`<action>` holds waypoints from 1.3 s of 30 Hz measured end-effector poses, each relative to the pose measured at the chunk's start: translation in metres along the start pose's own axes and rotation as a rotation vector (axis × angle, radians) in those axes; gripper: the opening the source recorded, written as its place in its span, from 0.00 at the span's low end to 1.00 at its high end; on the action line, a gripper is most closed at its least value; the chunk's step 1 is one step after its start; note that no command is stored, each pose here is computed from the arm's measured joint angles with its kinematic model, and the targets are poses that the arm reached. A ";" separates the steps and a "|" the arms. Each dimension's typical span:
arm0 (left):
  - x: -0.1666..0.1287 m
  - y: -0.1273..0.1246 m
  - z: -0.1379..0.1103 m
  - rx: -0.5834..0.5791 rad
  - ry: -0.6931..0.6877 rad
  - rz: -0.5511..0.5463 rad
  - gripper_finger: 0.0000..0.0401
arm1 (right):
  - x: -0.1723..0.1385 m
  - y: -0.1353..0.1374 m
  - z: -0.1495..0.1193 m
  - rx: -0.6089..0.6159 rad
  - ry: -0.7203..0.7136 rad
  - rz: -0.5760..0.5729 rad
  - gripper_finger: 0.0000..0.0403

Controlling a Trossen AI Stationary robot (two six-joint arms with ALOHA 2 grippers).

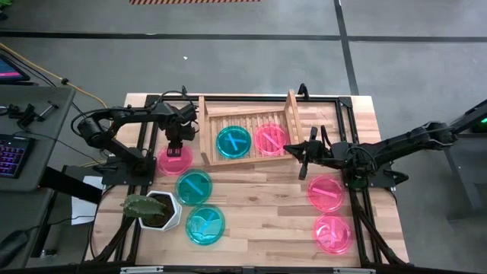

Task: Place and stack plates onto a shelf
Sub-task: Stack the pink plate on top of the pink plate on the shelf

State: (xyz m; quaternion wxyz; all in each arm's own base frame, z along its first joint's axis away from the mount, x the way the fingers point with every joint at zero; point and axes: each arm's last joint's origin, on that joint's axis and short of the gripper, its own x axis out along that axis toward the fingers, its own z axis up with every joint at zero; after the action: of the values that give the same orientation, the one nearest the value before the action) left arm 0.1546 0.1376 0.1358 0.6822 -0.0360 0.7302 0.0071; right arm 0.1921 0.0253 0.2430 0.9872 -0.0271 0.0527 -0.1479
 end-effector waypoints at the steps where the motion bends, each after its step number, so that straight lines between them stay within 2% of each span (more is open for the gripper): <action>1: 0.001 0.000 0.000 0.002 -0.001 0.001 0.32 | 0.000 0.000 0.000 0.000 0.000 0.000 0.00; 8: 0.002 -0.001 -0.001 -0.006 0.001 -0.001 0.31 | 0.000 0.000 0.000 0.001 0.000 0.000 0.00; 11: 0.002 -0.001 -0.001 -0.006 0.004 0.002 0.28 | 0.000 0.000 0.000 0.000 0.000 0.000 0.00; 14: 0.001 0.000 -0.002 -0.007 0.019 0.011 0.19 | 0.000 0.000 0.000 -0.001 0.000 0.000 0.00; 17: -0.003 0.001 0.000 -0.022 0.026 0.012 0.06 | 0.000 0.000 0.000 -0.002 0.000 0.000 0.00; 19: -0.008 0.004 0.003 -0.025 0.010 0.025 0.02 | 0.000 0.000 0.000 -0.002 0.000 0.000 0.00; 29: -0.044 0.014 0.012 -0.064 0.062 0.078 0.00 | 0.000 0.000 0.000 -0.002 0.000 0.000 0.00; 39: -0.100 0.026 0.018 -0.191 0.132 0.236 0.00 | 0.000 0.000 -0.001 -0.004 0.007 0.000 0.00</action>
State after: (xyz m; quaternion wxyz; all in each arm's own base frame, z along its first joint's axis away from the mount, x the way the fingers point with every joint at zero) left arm 0.1778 0.1684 0.2334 0.6207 -0.0150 0.7685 0.1543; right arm 0.1920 0.0253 0.2422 0.9870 -0.0287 0.0567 -0.1479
